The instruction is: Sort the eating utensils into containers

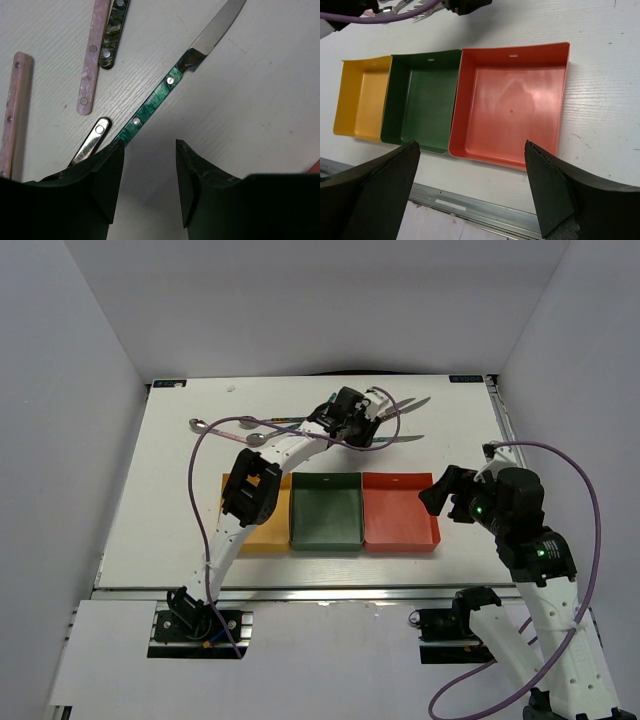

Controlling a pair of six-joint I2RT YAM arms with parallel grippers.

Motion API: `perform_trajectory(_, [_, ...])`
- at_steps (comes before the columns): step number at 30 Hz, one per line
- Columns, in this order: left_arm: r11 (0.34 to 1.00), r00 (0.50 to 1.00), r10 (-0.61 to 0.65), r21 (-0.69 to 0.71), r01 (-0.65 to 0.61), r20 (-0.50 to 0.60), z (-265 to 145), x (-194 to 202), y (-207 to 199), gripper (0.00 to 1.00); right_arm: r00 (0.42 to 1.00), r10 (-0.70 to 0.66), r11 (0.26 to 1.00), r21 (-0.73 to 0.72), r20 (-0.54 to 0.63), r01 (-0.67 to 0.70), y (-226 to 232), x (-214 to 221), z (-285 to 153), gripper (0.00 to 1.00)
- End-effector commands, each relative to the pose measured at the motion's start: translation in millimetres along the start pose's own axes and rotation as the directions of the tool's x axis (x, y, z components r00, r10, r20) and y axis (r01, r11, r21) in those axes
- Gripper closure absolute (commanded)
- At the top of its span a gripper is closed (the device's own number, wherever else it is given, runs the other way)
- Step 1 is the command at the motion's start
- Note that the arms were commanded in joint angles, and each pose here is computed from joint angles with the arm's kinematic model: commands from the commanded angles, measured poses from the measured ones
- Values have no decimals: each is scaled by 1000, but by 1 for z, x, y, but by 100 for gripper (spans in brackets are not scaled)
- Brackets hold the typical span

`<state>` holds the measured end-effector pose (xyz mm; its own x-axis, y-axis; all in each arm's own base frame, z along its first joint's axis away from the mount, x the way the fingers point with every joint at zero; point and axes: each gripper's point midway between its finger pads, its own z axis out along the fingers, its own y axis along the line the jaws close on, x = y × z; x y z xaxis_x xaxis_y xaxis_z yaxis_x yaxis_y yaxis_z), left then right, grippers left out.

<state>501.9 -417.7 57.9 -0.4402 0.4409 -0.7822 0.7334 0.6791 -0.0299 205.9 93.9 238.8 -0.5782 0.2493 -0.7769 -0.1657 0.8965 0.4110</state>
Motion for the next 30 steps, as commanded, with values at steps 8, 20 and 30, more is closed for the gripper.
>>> perform_trajectory(8, [992,986,118,21,-122,118,0,-40,-5,44,999,-38,998,-41,-11,38,9,0,-15,11])
perform_trajectory(20, [992,991,112,51,-117,78,39,-5,-5,44,998,-56,997,-49,-26,55,10,4,-19,11])
perform_trajectory(30, [989,993,114,90,-117,37,47,14,-15,37,998,-56,997,-58,-37,54,9,11,-15,11])
